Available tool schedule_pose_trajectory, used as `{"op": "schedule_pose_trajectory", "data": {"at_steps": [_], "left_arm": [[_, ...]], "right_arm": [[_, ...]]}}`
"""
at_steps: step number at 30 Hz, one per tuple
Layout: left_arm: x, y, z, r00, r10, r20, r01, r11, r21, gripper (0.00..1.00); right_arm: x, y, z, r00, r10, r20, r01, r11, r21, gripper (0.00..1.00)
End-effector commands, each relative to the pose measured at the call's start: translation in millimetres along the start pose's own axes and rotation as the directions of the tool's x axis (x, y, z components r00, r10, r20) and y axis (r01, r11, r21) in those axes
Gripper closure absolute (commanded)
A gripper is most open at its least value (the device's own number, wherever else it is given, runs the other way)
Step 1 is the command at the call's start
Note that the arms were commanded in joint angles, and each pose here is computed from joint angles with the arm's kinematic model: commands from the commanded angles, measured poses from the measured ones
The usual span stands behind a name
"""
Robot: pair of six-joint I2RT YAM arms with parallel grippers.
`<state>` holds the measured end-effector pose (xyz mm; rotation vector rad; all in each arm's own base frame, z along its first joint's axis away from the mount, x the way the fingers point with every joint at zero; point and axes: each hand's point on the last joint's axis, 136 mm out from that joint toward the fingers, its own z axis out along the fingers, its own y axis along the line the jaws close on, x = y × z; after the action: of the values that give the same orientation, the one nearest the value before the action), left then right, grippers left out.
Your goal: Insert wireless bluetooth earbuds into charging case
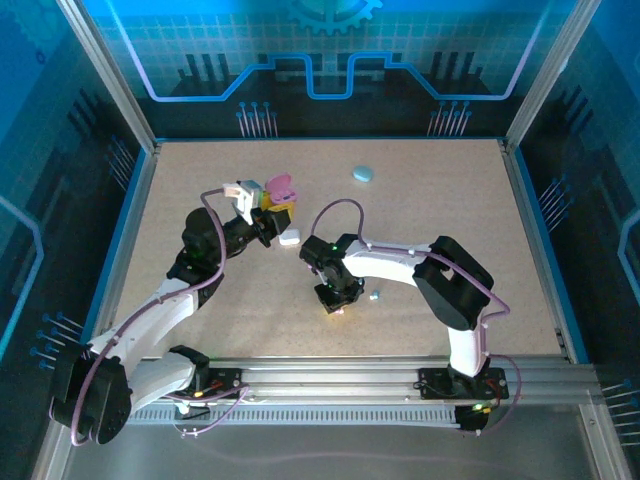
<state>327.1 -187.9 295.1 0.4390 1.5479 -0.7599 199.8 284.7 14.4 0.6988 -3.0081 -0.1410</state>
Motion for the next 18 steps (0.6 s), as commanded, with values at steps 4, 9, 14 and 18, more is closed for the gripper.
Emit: {"op": "schedule_pose_trajectory", "data": {"at_steps": [4,9,14,18], "left_arm": [[-7,-3,-2,1.000,0.019,0.014,-0.019,1.000,0.019,0.70],[-4,-2,0,1.000,0.015,0.008,-0.015,1.000,0.021,0.70],[-3,-1,1,1.000,0.025,0.014,-0.025,0.999,0.019,0.70],[0,-1,3,1.000,0.026,0.017,-0.026,0.999,0.030,0.70]], "right_arm": [[2,-1,-6,0.999,0.031,-0.012,-0.031,0.999,-0.019,0.78],[-14,17,-56,0.988,0.086,0.125,-0.045,0.951,-0.304,0.78],[-31,28,-136,0.948,0.221,0.229,0.010,0.699,-0.715,0.79],[-36,11,-193,0.928,0.292,0.230,0.070,0.470,-0.880,0.79]]}}
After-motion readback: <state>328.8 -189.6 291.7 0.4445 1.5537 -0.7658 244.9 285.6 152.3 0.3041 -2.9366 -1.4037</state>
